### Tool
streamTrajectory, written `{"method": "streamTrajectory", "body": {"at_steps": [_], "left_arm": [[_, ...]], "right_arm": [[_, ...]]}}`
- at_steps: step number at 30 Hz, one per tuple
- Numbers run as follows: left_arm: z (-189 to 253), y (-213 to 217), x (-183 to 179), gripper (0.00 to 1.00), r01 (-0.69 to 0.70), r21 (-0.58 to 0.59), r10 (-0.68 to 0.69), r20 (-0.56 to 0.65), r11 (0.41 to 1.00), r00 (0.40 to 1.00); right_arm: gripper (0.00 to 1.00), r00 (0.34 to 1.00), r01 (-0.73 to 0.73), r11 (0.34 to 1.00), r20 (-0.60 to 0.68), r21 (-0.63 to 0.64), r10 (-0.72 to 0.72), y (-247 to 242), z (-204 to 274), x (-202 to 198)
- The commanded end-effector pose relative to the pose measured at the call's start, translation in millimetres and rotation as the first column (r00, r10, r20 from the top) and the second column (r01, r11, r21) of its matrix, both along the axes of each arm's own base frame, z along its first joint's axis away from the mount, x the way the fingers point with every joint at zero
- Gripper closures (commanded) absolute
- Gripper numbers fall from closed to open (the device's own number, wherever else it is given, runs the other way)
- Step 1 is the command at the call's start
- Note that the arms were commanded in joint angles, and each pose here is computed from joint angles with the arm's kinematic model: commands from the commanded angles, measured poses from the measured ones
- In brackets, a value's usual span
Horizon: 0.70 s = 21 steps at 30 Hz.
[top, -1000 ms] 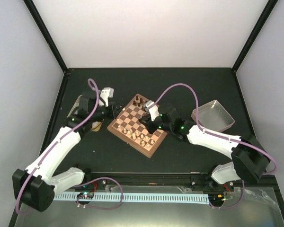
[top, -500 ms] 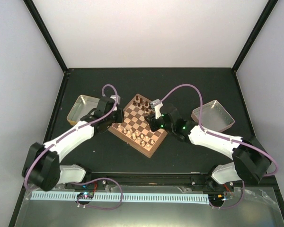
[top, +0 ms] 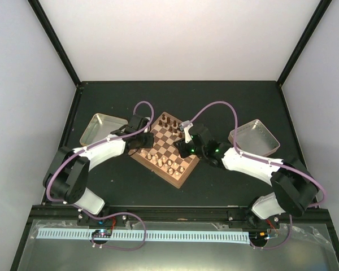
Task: Set up the chess pieces on the board
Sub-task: Place the chess piece on the chessboard.
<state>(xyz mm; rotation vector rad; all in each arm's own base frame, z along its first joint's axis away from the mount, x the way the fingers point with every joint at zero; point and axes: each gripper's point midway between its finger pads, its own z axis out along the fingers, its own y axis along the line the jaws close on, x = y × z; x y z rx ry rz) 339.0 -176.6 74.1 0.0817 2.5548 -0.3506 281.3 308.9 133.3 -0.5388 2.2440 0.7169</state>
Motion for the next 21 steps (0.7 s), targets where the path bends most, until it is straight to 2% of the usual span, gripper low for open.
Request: {"method": "streamTrajectory", "body": {"at_steps": [1,15,21], "left_arm": [[3.2,0.8,2.0,0.92,0.010,0.042,-0.011,0.004,0.999,1.000],[-12.3,10.0,-5.1,0.90,0.014,0.106,-0.010,-0.039,0.994,0.999],[-9.9,5.7,-7.2,0.83,0.032,0.082,-0.029,-0.037,0.996,0.999]], "right_arm": [[0.93,1.000,-0.016,1.000,0.008,0.014,0.016,6.5,8.0,5.8],[0.93,1.000,-0.019,0.999,-0.010,0.028,0.019,10.3,5.5,6.0],[0.93,1.000,-0.022,0.999,-0.007,0.032,0.022,11.7,7.6,7.2]]}}
